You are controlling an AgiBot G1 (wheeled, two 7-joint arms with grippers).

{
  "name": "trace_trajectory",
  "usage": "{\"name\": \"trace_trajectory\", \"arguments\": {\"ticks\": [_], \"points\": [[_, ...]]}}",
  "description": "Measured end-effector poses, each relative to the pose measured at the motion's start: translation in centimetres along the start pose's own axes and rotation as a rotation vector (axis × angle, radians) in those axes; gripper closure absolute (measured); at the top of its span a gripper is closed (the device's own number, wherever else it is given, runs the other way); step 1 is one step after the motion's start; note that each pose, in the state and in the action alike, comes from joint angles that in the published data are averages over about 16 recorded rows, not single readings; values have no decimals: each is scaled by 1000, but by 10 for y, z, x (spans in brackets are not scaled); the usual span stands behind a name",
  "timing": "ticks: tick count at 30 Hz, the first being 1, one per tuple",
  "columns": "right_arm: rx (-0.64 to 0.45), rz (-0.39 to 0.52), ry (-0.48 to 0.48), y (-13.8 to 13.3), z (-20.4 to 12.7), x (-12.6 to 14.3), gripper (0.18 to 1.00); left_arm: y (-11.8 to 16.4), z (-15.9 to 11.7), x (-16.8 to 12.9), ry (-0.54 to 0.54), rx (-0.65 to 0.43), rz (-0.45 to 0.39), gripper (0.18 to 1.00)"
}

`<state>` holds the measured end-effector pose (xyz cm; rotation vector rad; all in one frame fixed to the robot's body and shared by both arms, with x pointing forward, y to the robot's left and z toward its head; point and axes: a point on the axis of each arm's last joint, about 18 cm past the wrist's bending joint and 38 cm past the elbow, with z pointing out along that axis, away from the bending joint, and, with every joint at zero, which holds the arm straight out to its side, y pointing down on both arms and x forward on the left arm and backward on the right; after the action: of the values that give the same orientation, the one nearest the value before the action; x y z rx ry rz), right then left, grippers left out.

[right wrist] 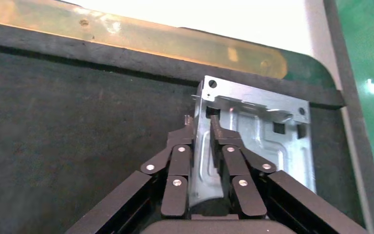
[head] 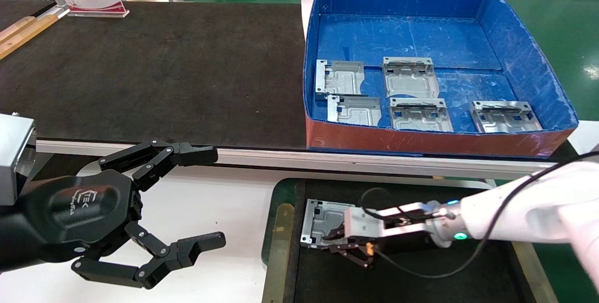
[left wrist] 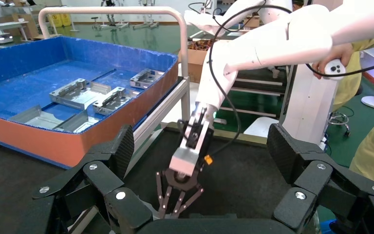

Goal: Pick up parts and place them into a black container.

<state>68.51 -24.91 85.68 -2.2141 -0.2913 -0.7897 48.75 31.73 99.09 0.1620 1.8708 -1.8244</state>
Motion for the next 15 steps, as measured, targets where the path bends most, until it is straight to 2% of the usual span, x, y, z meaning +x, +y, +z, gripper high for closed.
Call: {"name": "trace_trajectory", "arguments": {"ticks": [7, 15], "points": [[80, -60, -18, -13, -31, 1, 871, 0, 0, 0, 0, 0, 0, 184], [209, -128, 8, -37, -67, 3, 720, 0, 0, 0, 0, 0, 0, 184]]}}
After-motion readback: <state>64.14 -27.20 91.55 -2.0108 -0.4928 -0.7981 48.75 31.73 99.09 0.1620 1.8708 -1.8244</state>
